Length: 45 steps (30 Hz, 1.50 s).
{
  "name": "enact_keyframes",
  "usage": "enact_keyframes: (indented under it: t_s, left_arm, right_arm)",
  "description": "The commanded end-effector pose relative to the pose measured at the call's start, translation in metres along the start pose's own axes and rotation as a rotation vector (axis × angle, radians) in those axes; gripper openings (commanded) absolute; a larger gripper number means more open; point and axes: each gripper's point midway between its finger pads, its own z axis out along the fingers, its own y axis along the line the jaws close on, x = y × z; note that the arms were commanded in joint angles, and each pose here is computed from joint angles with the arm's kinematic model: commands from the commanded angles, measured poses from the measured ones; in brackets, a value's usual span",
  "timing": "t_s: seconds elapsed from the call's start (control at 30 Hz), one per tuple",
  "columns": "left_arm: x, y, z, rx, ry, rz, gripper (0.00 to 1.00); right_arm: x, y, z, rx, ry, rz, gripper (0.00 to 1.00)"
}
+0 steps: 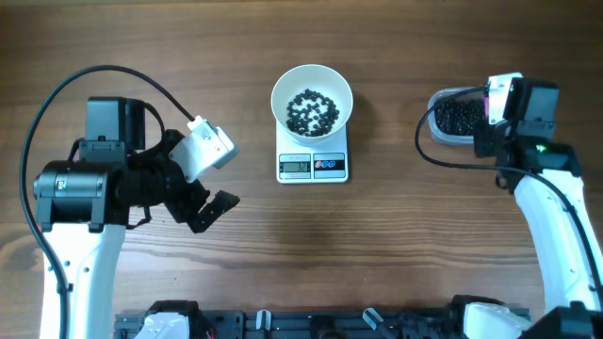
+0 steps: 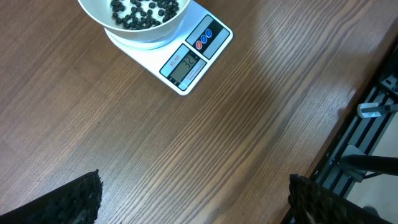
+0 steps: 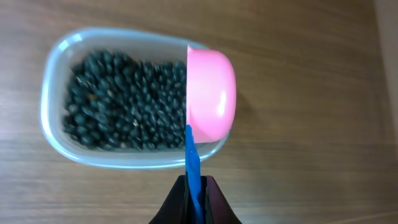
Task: Scoop item into bowl and weigh 150g on scale
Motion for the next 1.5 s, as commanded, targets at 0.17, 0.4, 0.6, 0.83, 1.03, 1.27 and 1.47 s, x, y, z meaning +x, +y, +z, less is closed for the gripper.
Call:
enact_keyframes:
  t_s: [0.17, 0.4, 0.6, 0.83, 1.03, 1.27, 1.47]
  left_arm:
    - [-0.005, 0.001, -0.007, -0.018, -0.025, 0.029, 1.0]
    - [-0.005, 0.001, -0.007, -0.018, -0.025, 0.029, 1.0]
    - [-0.005, 0.001, -0.007, -0.018, -0.025, 0.029, 1.0]
    - [-0.005, 0.001, -0.007, -0.018, -0.025, 0.03, 1.0]
    - [-0.005, 0.001, -0.007, -0.018, -0.025, 0.029, 1.0]
    - [-0.005, 0.001, -0.007, -0.018, -0.025, 0.029, 1.0]
    - [-0.005, 0.001, -0.007, -0.018, -0.025, 0.029, 1.0]
  right_arm:
    - [0.013, 0.005, 0.03, 0.095, 0.144, -0.256, 0.04]
    - [0.024, 0.051, 0.048, -0.015, 0.196, -0.363, 0.04]
    - [0.027, 0.062, 0.045, -0.081, 0.202, -0.255, 0.04]
    - [0.013, 0.058, 0.032, -0.171, 0.202, -0.148, 0.04]
    - [0.021, 0.051, 0.033, -0.289, 0.213, 0.007, 0.04]
    - [0.023, 0.046, 0.028, -0.498, 0.178, 0.206, 0.04]
    - [0.032, 0.044, 0.022, -0.565, 0.2, 0.281, 0.04]
